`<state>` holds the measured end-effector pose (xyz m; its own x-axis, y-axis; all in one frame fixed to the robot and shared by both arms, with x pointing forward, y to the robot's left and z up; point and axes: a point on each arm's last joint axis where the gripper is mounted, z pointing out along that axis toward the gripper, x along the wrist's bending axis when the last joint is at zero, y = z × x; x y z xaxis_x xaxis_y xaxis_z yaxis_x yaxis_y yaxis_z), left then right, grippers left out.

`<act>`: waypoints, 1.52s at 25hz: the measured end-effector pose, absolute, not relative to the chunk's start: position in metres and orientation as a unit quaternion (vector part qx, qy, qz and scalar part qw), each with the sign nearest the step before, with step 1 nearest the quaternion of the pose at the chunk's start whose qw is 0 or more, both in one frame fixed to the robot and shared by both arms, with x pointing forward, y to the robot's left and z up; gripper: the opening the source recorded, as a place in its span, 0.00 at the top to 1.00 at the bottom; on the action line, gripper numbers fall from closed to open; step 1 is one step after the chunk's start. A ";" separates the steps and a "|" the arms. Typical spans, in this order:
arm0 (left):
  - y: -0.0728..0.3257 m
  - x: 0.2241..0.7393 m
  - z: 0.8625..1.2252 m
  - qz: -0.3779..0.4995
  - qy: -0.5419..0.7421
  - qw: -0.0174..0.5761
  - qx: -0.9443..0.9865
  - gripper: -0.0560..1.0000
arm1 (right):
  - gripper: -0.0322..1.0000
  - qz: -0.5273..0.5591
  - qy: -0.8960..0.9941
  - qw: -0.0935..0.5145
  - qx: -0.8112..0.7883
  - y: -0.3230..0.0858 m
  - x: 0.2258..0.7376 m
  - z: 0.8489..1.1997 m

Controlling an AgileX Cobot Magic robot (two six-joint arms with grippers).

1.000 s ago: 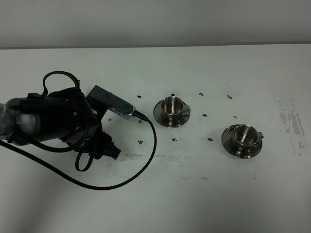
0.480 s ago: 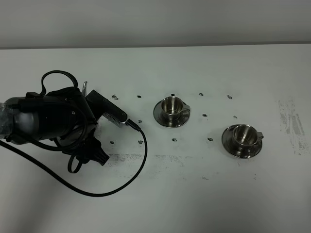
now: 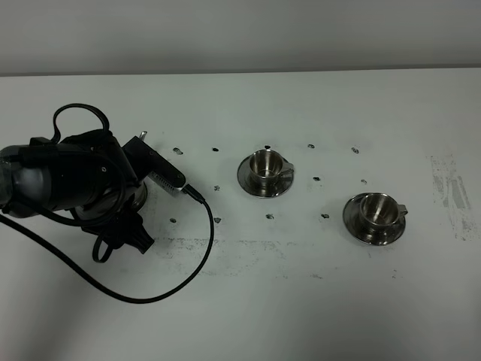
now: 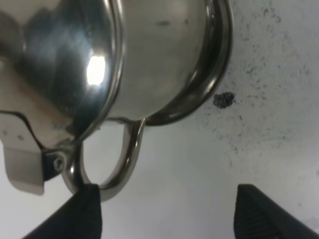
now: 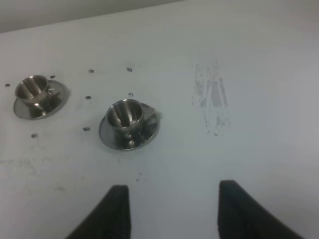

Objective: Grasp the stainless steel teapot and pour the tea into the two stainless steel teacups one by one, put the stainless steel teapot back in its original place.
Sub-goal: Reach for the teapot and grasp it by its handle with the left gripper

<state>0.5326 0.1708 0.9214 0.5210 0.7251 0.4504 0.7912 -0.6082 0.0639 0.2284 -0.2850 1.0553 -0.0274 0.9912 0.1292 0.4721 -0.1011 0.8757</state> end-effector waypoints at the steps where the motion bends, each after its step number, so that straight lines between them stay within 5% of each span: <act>1: 0.171 0.533 0.921 -0.221 -0.433 0.075 -0.870 0.42 | 0.59 0.407 0.590 0.319 0.620 -0.285 0.228 1.055; 7: 0.170 0.521 0.932 -0.203 -0.432 0.078 -0.875 0.42 | 0.59 0.407 0.590 0.319 0.620 -0.285 0.228 1.055; 19: 0.206 0.515 1.019 -0.158 -0.525 0.016 -0.836 0.42 | 0.59 0.407 0.590 0.319 0.620 -0.285 0.228 1.055; 27: 0.231 0.533 1.013 -0.113 -0.516 -0.040 -0.848 0.42 | 0.59 0.407 0.590 0.319 0.620 -0.285 0.228 1.055; 38: 0.242 0.563 0.986 -0.088 -0.525 -0.039 -0.846 0.42 | 0.59 0.407 0.590 0.319 0.620 -0.285 0.228 1.055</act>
